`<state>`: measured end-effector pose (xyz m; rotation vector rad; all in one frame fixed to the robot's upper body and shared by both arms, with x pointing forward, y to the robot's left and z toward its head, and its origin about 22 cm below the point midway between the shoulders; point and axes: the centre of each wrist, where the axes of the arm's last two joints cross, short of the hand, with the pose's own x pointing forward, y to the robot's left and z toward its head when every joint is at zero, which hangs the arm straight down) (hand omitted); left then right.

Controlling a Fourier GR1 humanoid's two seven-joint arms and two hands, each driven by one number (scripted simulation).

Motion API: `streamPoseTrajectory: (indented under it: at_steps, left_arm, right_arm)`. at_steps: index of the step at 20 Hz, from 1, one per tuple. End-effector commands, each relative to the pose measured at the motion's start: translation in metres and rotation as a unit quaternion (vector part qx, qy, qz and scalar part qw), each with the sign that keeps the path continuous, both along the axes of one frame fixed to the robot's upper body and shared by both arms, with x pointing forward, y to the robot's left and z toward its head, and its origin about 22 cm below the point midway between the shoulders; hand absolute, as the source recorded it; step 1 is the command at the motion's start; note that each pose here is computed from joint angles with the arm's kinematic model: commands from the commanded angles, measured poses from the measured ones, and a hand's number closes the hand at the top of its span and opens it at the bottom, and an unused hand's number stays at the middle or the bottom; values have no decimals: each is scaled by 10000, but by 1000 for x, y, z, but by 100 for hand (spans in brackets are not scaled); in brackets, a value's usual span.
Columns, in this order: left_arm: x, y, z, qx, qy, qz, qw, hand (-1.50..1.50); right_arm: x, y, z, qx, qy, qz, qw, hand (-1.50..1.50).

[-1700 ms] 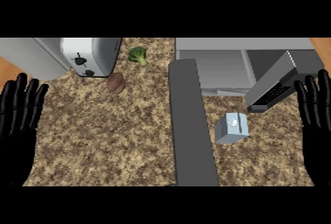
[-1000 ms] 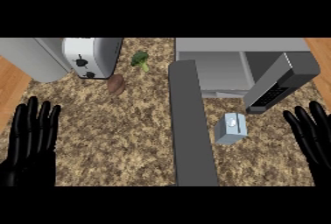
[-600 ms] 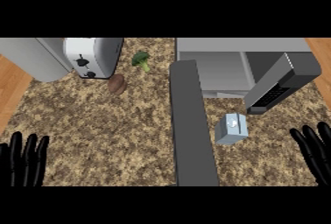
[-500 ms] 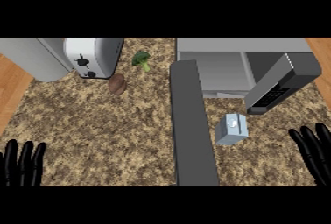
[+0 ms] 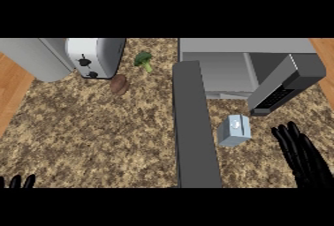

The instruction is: Pick up the milk, place it into the microwave and close the microwave

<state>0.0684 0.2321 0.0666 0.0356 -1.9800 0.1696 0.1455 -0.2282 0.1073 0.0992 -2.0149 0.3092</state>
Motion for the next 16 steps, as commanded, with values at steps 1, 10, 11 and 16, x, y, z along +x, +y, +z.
streamPoseTrajectory:
  at_steps: [1,10,11,16]
  left_arm:
    - [-9,10,1,-6,-72,67,10000,-150]
    - [-27,12,0,30,-51,26,10000,-150]
    - [-43,19,11,16,29,54,10000,-150]
    - [-39,18,-8,97,-37,94,9999,-150]
  right_arm:
    - [17,-5,-19,-34,96,-193,9998,-150]
    - [56,1,-54,-545,145,-88,9984,-150]
    - [46,-7,-59,-530,194,-202,9982,-150]
    - [75,-8,-79,-700,299,-328,9966,-150]
